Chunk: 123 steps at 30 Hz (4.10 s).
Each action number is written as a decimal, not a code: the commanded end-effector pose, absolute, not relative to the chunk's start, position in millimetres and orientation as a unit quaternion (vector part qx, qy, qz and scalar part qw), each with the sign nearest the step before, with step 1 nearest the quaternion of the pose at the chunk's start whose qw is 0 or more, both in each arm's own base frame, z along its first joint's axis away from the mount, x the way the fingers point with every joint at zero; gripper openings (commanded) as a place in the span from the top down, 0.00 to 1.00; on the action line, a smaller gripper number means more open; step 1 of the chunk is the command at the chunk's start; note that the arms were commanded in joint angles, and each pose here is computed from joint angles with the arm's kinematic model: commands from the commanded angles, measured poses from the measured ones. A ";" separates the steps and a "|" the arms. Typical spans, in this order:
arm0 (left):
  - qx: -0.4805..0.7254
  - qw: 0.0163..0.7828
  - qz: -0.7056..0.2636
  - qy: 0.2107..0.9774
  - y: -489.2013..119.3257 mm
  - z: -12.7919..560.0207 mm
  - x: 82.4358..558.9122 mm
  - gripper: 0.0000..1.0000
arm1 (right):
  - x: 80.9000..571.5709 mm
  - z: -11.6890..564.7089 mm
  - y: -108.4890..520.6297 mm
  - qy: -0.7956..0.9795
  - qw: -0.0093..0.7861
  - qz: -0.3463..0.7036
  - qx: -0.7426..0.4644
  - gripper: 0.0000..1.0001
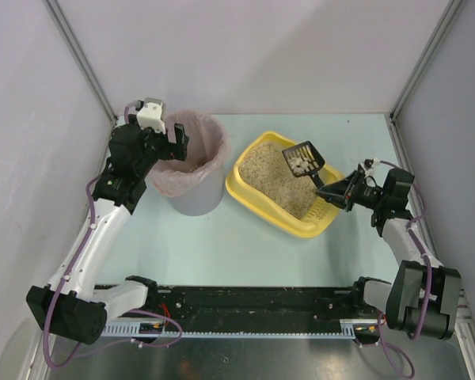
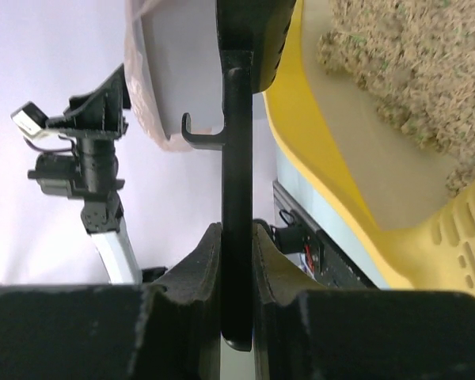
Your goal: Clean the litter box
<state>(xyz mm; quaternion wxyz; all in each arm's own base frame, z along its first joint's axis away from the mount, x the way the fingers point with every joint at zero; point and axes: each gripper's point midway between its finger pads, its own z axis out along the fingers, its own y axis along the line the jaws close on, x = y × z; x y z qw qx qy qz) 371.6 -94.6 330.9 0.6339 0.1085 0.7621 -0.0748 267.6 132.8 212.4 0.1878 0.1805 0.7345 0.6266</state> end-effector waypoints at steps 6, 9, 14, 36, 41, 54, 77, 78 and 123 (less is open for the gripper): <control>0.115 0.652 -0.084 0.745 -99.7 344.6 368.4 0.00 | 269.6 217.7 122.5 0.732 0.217 0.623 0.171 1.00; 0.114 0.651 -0.078 0.747 -97.9 343.1 369.5 0.00 | 258.8 229.0 149.3 0.732 0.200 0.639 0.128 1.00; 0.116 0.652 -0.083 0.745 -99.6 344.6 368.5 0.00 | 270.0 224.0 123.8 0.730 0.233 0.623 0.156 1.00; 0.133 0.656 -0.121 0.733 -114.8 354.3 359.9 0.00 | 267.2 236.5 122.5 0.720 0.229 0.638 0.150 1.00; 0.134 0.659 -0.120 0.730 -113.7 356.7 356.5 0.00 | 262.2 250.4 123.3 0.714 0.246 0.640 0.143 1.00; 0.093 0.670 -0.066 0.733 -80.2 358.0 358.6 0.00 | 250.5 282.0 137.0 0.695 0.242 0.662 0.144 1.00; 0.011 0.601 -0.102 0.793 -21.3 311.9 390.5 0.00 | 268.7 373.7 288.0 0.672 0.214 0.709 0.013 1.00; 0.010 0.600 -0.100 0.794 -20.1 309.7 390.4 0.00 | 271.2 379.3 293.0 0.669 0.219 0.710 0.006 1.00; 0.037 0.569 -0.171 0.804 -46.5 298.1 393.9 0.32 | 303.3 324.0 356.2 0.814 0.447 0.104 -0.357 1.00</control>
